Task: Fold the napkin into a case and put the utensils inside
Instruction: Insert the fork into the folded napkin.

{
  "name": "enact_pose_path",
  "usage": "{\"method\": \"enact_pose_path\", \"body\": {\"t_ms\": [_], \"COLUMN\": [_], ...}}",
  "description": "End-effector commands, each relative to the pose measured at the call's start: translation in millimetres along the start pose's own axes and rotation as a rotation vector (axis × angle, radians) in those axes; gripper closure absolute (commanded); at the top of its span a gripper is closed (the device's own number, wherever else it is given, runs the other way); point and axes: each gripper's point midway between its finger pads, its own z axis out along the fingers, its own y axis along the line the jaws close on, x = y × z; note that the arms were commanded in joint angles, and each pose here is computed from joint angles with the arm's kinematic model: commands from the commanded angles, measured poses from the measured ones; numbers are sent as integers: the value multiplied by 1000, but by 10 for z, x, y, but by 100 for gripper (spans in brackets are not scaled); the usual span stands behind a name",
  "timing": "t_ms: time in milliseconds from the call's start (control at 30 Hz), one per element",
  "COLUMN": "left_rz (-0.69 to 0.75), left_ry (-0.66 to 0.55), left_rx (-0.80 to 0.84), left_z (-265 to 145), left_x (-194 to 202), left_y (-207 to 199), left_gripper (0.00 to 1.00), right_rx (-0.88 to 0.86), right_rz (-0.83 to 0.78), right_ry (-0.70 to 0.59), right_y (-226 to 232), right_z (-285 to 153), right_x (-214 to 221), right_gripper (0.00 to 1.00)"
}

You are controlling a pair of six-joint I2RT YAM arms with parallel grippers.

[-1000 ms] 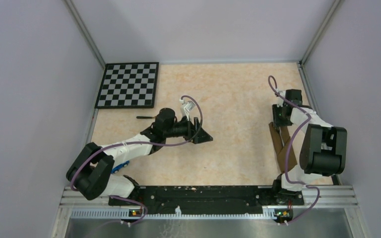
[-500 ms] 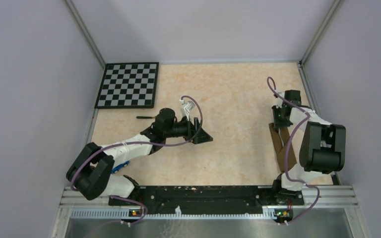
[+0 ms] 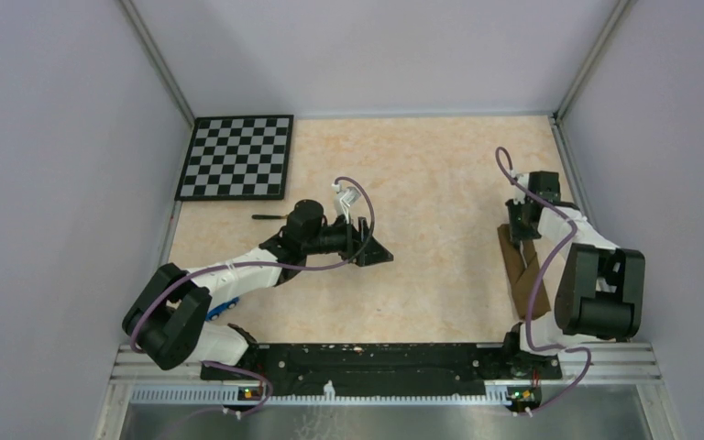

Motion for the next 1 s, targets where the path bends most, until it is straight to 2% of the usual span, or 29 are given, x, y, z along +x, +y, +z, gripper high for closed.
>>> {"method": "enact_pose_path", "body": {"t_ms": [0,233,500,700,867,967], "left_rz": [38,36,41,43,25,25], "left_ry": [-21,-16,-18,-15,-2,5], "left_rx": [50,58,61,56,66,50], "left_z": [-14,-10,-28,-56,-112,-187], "left_x": [-59,-46,-50,-40,-6,8], "left_y": [-94,-102,-117,-101,-114,-135], "left_gripper": [17,17,17,17,16,15], "right_rx": [53,128,175,110,49,-21], "right_rz": [-9,18,26,19,-28,-69], "right_ry": [-10,-9,-30,-69,-190,-302], "right_y": [-83,-220,-346,-214,52,383], "right_z": [-108,-180,-160,-277,-644,-923], "right_x": [64,182,86,-13,-247,-463], "right_gripper": [84,81,78,59,49,41]}}
